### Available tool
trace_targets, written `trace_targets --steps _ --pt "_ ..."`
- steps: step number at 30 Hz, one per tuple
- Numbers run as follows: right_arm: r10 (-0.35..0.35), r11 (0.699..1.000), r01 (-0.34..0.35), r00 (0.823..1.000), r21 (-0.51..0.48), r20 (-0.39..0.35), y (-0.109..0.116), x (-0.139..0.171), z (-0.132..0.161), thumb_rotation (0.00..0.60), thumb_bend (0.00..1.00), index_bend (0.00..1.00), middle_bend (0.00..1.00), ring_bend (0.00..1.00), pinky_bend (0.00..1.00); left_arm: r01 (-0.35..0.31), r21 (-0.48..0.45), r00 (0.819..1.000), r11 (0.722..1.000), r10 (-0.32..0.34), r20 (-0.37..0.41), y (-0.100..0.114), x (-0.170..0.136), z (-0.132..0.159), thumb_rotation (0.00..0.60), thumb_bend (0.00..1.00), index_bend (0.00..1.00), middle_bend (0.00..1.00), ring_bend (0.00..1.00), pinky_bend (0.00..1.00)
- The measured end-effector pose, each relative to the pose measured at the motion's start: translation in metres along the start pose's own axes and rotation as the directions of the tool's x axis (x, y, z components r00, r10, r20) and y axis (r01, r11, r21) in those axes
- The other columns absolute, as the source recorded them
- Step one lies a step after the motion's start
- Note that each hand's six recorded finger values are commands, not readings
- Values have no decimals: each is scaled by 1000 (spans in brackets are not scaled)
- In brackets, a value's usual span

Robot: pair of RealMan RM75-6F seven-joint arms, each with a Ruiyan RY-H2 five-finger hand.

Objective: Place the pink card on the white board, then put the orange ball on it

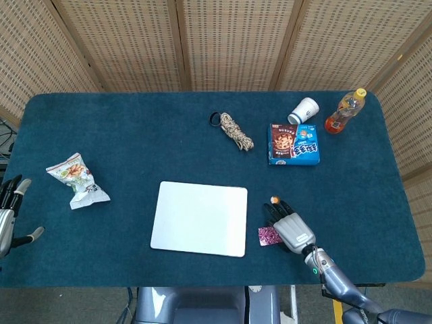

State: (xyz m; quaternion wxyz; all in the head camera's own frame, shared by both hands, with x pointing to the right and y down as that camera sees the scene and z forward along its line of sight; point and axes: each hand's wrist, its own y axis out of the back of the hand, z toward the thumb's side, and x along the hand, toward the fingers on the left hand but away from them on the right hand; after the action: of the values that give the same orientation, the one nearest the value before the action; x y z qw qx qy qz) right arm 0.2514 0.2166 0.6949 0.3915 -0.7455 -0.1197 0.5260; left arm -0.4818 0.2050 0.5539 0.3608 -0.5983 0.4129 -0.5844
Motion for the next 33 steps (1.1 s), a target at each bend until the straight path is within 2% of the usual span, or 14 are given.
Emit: trace_targets --steps 10,17,20,26,28,30,32,33 --pt "-47 998 46 999 -45 -21 32 -11 14 600 337 546 0 0 0 6 3 1000 1000 -6 -6 -1 2 -2 600 0 0 0 0 0" --pt "-67 998 66 997 -19 -32 58 -31 32 600 337 546 0 0 0 11 -14 1000 1000 -12 -25 0 6 -7 600 0 0 0 0 0" --pt "-67 998 67 997 0 -39 66 -42 47 600 337 546 0 0 0 18 -20 999 1000 -18 -34 0 9 -10 600 0 0 0 0 0" --pt "-55 998 56 996 16 -68 74 -68 95 600 328 535 0 0 0 29 -36 998 999 -31 -48 0 14 -15 600 0 0 0 0 0" --pt "-52 999 52 996 11 -68 75 -77 113 600 249 433 0 0 0 32 -42 998 999 -34 -51 0 15 -16 600 0 0 0 0 0" --pt "-52 998 53 997 17 -59 77 -85 127 600 83 224 0 0 0 33 -47 998 998 -36 -53 0 16 -18 600 0 0 0 0 0" --pt "-56 998 57 997 31 -45 80 -91 134 600 6 96 0 0 0 33 -52 998 998 -36 -55 1 16 -19 600 0 0 0 0 0" --pt "-56 998 57 998 39 -33 80 -93 135 600 0 56 0 0 0 34 -55 998 998 -37 -56 1 16 -19 600 0 0 0 0 0"
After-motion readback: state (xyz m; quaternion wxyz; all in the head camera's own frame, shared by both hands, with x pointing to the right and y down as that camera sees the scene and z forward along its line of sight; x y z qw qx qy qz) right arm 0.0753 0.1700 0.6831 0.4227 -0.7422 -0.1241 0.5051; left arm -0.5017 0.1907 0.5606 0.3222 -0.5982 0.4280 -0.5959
